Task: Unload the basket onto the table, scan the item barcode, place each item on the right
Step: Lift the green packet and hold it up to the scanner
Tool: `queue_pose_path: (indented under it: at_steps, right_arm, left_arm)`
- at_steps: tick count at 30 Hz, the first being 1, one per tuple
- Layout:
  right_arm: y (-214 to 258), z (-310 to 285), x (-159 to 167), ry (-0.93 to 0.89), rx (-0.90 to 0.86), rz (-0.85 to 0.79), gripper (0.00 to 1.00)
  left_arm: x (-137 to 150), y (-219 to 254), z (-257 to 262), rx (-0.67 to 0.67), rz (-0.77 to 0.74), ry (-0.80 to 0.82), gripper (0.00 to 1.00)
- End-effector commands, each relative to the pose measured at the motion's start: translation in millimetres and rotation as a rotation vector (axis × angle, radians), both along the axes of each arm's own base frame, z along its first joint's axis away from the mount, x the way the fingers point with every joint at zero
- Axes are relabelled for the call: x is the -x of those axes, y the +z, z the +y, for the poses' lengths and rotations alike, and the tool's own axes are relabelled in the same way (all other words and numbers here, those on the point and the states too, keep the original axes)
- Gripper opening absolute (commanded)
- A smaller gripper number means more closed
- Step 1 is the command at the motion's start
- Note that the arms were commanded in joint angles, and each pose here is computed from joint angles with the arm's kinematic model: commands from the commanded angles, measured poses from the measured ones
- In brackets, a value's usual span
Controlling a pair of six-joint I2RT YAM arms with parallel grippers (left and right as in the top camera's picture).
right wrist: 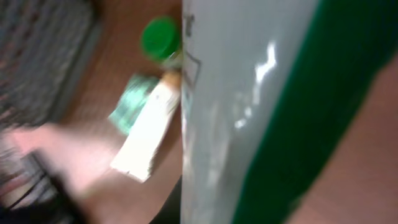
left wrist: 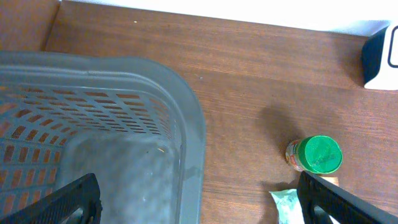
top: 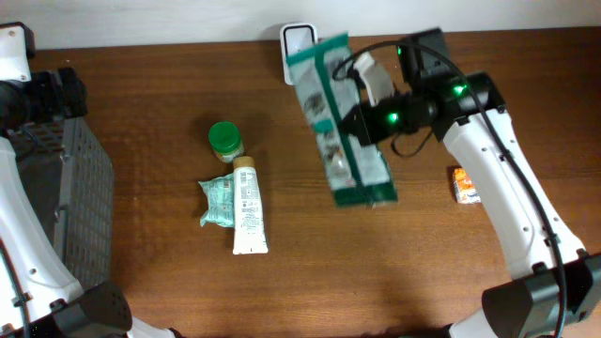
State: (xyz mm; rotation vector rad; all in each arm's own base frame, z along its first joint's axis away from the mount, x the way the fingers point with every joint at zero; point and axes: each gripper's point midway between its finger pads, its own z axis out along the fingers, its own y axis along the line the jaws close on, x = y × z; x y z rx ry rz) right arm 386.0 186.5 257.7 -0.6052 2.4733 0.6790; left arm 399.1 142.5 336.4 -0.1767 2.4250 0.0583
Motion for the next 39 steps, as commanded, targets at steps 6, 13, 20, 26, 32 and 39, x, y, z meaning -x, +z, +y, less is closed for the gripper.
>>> queue_pose_path:
  at_steps: [6,13,20,26,32,39]
  right_arm:
    - [19,-36,-97,-0.309,0.564,-0.375,0.04]
    - [8,-27,-179,-0.323,1.018,-0.708,0.04]
    - [-46,-25,-218,-0.282,1.291,-0.758,0.04]
    - [-90,-30,-224,-0.252,1.395,-0.71,0.04]
    - [-103,-28,-229,-0.244,1.413,-0.712,0.04]
    - [-100,-27,-228,-0.256,1.404,-0.72,0.04]
  left_arm:
    - [0,0,0,0.014,-0.004,0.005,0.99]
    - [0,0,0,0.014,-0.004,0.005,0.99]
    - [0,0,0,0.013,-0.004,0.005,0.99]
    - [0,0,0,0.014,-0.004,0.005,0.99]
    - [0,0,0,0.014,-0.004,0.005,0.99]
    - [0,0,0,0.014,-0.004,0.005,0.99]
